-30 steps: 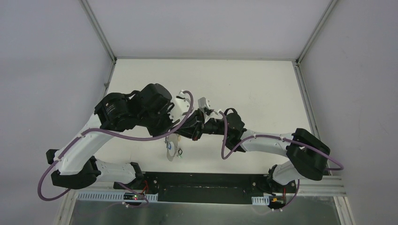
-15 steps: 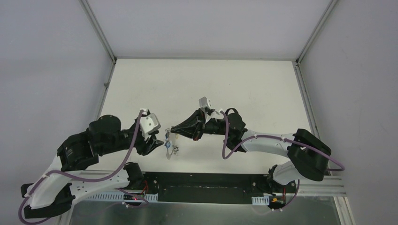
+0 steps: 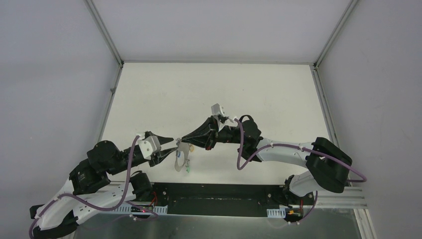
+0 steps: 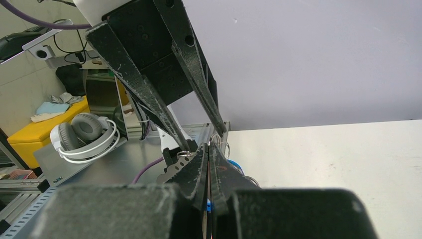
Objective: Put the keys on the keyring
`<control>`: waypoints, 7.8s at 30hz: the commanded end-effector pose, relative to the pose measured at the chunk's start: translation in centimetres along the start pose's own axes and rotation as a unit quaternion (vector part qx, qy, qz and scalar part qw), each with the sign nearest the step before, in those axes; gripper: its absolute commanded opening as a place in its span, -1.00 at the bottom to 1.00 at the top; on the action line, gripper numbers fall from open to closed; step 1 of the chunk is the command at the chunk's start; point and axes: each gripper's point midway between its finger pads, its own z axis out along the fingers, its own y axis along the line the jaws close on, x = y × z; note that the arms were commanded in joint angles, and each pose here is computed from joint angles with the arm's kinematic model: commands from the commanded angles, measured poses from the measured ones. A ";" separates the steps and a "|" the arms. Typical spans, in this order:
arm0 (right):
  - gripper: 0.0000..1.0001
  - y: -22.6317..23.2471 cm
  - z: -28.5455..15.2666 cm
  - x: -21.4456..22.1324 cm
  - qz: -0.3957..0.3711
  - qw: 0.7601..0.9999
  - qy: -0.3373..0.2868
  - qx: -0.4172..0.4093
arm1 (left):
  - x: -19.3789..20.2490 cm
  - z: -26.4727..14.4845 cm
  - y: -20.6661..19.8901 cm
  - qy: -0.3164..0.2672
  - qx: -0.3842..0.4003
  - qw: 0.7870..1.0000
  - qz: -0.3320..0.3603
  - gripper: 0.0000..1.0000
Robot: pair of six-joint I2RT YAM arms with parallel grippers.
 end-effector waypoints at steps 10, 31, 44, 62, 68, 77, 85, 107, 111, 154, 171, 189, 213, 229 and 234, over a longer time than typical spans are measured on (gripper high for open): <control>-1.00 2.0 0.4 -4.2 -0.038 0.997 -0.056 -0.033 | -0.4 1.4 0.8 -0.014 -0.017 0.999 0.023 -0.61; -1.00 2.2 0.2 -4.3 -0.040 0.997 -0.059 -0.035 | 0.5 4.2 -1.2 -0.047 0.029 0.998 0.030 -0.72; -1.00 2.1 -0.2 -4.5 -0.048 0.997 -0.063 -0.025 | -0.7 2.9 -0.7 -0.091 0.012 0.995 0.046 -0.49; -1.00 2.3 -0.1 -5.2 -0.054 0.996 -0.070 -0.025 | 1.9 3.3 -2.9 -0.019 0.073 0.997 0.018 -0.95; -1.00 2.3 -0.2 -5.2 -0.054 0.996 -0.070 -0.024 | 0.6 1.9 -1.2 -0.036 0.029 0.999 0.020 -0.63; -1.00 2.3 -0.1 -5.2 -0.052 0.996 -0.070 -0.026 | -2.2 -0.9 1.1 -0.066 -0.030 0.997 0.024 -0.55; -1.00 2.3 -0.2 -5.2 -0.052 0.996 -0.070 -0.027 | -2.7 -0.3 2.5 -0.047 -0.056 0.996 0.052 -0.45; -1.00 2.3 -0.1 -5.2 -0.051 0.996 -0.070 -0.025 | -0.5 2.4 -0.1 0.001 0.026 0.997 0.072 -0.52; -1.00 2.3 -0.2 -5.2 -0.052 0.996 -0.070 -0.024 | -0.2 2.3 -0.3 0.003 0.029 0.997 0.067 -0.70; -1.00 -4.1 -6.6 1.4 -0.022 0.992 0.016 0.122 | 0.1 1.4 1.8 0.012 -0.046 0.999 0.007 0.76; -0.71 -12.9 -21.5 1.9 0.036 0.915 0.056 0.399 | 5.9 7.6 0.4 0.121 -0.082 0.973 -0.179 0.98; 0.82 -16.0 -30.2 1.2 0.032 0.821 0.078 0.564 | 14.6 7.8 4.5 0.177 -0.171 0.928 -0.279 0.98; 0.99 -18.4 -46.2 1.3 -0.060 0.618 0.138 0.772 | 23.2 1.6 20.8 0.139 -0.384 0.885 -0.222 0.98; 0.99 -21.1 -48.1 2.2 -0.146 0.615 0.097 0.768 | 27.2 3.2 24.1 0.075 -0.406 0.903 -0.118 0.98; 0.99 -22.5 -48.5 4.3 -0.127 0.627 0.124 0.759 | 28.9 4.2 24.3 0.105 -0.384 0.908 -0.131 0.98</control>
